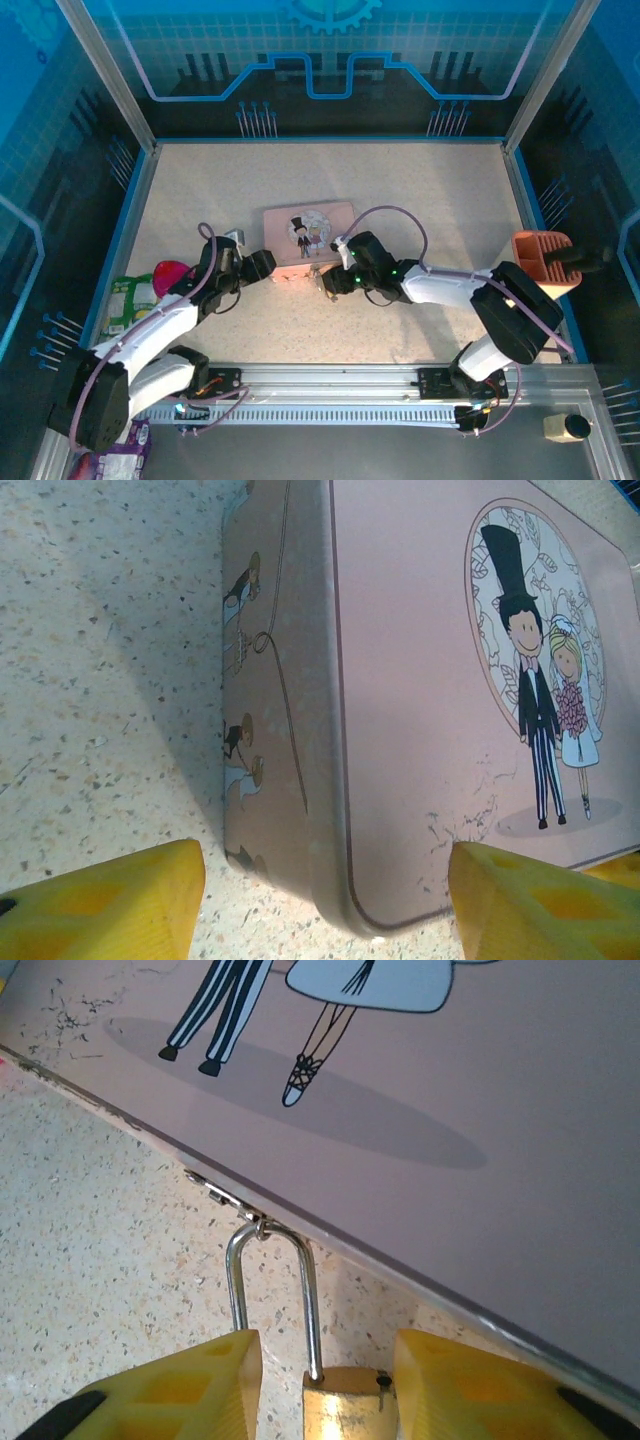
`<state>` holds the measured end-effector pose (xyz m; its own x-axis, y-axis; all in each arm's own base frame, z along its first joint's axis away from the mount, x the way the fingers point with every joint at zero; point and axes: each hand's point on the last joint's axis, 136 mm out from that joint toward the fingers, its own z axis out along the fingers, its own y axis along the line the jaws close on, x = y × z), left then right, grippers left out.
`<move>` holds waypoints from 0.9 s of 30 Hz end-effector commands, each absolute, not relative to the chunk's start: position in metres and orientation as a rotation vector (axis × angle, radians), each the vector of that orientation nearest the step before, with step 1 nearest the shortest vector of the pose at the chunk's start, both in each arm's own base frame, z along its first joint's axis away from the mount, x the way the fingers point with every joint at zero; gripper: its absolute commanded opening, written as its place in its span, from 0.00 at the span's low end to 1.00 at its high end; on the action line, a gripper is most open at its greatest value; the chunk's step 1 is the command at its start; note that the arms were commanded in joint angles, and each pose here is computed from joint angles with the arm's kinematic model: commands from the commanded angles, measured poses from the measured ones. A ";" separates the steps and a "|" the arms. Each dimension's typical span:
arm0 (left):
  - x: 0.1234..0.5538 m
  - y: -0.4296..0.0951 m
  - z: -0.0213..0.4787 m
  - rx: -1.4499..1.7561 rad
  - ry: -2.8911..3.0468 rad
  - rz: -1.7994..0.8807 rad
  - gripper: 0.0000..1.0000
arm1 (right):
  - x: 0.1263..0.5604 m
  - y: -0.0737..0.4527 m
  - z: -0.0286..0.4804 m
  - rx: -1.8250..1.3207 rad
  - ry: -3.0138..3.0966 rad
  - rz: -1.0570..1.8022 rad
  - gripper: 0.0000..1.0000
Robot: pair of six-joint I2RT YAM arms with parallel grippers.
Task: Unlock the padlock with the key
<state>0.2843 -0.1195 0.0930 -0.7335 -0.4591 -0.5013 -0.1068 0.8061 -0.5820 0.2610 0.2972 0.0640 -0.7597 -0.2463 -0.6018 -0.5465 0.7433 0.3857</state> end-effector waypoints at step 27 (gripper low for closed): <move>0.308 -0.131 0.079 -0.446 2.370 -0.816 0.65 | 0.272 0.299 0.031 -0.346 2.581 0.730 0.00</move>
